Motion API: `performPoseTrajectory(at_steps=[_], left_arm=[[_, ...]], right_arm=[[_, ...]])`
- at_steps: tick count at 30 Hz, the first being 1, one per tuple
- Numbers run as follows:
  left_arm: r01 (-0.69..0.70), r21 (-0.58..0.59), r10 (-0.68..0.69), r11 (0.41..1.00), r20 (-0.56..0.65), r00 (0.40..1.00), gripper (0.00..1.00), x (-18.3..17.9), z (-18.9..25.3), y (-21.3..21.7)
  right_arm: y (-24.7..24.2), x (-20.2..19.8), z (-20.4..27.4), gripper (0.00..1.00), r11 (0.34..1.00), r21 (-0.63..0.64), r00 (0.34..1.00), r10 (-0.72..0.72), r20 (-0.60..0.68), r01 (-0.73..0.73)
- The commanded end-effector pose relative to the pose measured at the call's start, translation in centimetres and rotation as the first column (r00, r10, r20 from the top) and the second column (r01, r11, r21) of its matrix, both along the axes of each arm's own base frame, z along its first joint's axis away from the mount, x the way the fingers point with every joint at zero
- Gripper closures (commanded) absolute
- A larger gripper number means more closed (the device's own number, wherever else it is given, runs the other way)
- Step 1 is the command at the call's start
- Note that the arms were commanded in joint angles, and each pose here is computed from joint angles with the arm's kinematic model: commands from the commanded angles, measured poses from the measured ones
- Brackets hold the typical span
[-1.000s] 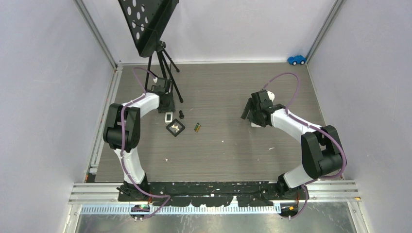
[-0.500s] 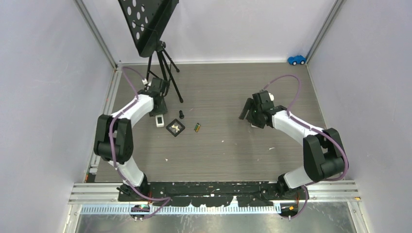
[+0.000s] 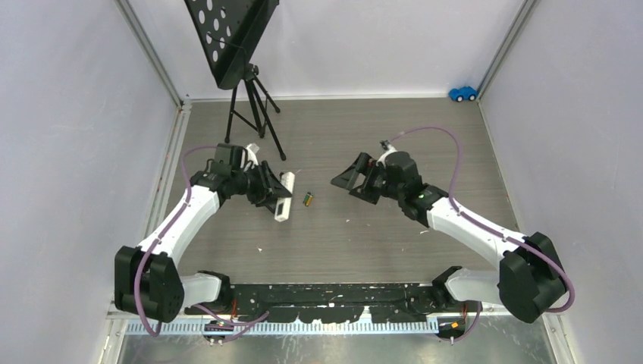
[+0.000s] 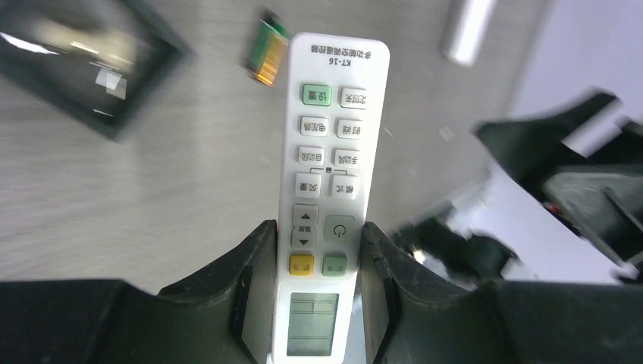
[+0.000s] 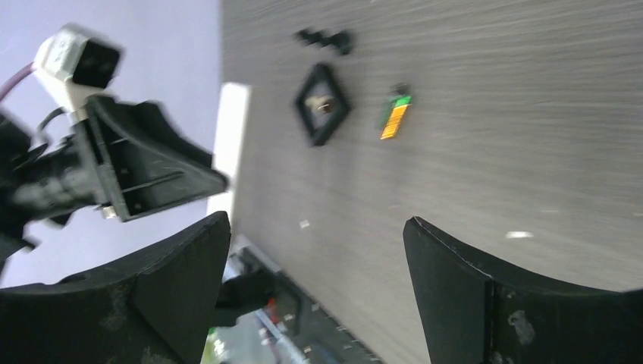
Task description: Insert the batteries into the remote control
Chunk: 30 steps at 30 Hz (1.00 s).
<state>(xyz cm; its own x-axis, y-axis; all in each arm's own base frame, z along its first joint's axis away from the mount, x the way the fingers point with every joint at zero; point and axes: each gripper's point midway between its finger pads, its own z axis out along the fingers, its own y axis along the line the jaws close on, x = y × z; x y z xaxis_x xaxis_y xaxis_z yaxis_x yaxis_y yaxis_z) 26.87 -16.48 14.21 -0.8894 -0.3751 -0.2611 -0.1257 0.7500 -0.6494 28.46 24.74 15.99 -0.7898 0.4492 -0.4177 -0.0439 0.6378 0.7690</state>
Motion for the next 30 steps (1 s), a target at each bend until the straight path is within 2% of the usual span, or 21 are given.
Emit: performPoseTrajectory(at_steps=[1, 6, 11, 14, 18, 23, 25, 27, 28, 30], left_arm=[[0.317, -0.357, -0.297, 0.878, 0.110, 0.948, 0.95, -5.2, 7.5, -5.4], [0.456, -0.469, -0.391, 0.756, 0.235, 0.890, 0.95, -8.1, 11.8, -7.0], [0.481, -0.576, -0.415, 0.661, 0.253, 0.874, 0.96, -9.2, 14.1, -7.7], [0.496, -0.613, -0.428, 0.615, 0.269, 0.863, 0.97, -9.5, 15.4, -7.8], [0.496, -0.635, -0.429, 0.592, 0.273, 0.861, 0.97, -9.7, 16.5, -7.9], [0.492, -0.645, -0.428, 0.585, 0.270, 0.862, 0.96, -9.5, 16.9, -8.0], [0.492, -0.641, -0.422, 0.589, 0.274, 0.864, 0.87, -9.2, 16.8, -8.0], [0.496, -0.624, -0.412, 0.604, 0.287, 0.865, 0.65, -8.9, 16.4, -8.1], [0.497, -0.609, -0.406, 0.618, 0.294, 0.865, 0.52, -8.7, 16.0, -8.1], [0.510, -0.538, -0.374, 0.671, 0.349, 0.859, 0.33, -7.5, 15.3, -8.1]], right_arm=[[6.5, -2.3, 7.9, 0.10, 0.955, 0.278, 0.992, 0.078, 0.100, -0.103], [9.8, -3.6, 11.3, 0.09, 0.899, 0.430, 0.993, 0.038, 0.113, -0.083], [10.6, -3.7, 13.6, 0.10, 0.871, 0.485, 0.989, -0.001, 0.149, -0.073], [10.2, -3.9, 14.7, 0.11, 0.833, 0.550, 0.986, -0.033, 0.163, -0.063], [10.0, -4.2, 16.1, 0.23, 0.786, 0.615, 0.987, -0.044, 0.157, -0.063], [10.1, -4.6, 16.6, 0.46, 0.754, 0.655, 0.992, -0.037, 0.124, -0.053], [9.9, -4.4, 16.9, 0.53, 0.745, 0.667, 0.992, -0.061, 0.111, -0.029], [9.3, -3.8, 16.9, 0.58, 0.739, 0.673, 0.991, -0.109, 0.083, 0.026], [9.1, -3.4, 16.4, 0.60, 0.745, 0.664, 0.990, -0.131, 0.051, 0.065], [8.5, -2.7, 14.7, 0.62, 0.762, 0.626, 0.982, -0.183, -0.038, 0.166]])
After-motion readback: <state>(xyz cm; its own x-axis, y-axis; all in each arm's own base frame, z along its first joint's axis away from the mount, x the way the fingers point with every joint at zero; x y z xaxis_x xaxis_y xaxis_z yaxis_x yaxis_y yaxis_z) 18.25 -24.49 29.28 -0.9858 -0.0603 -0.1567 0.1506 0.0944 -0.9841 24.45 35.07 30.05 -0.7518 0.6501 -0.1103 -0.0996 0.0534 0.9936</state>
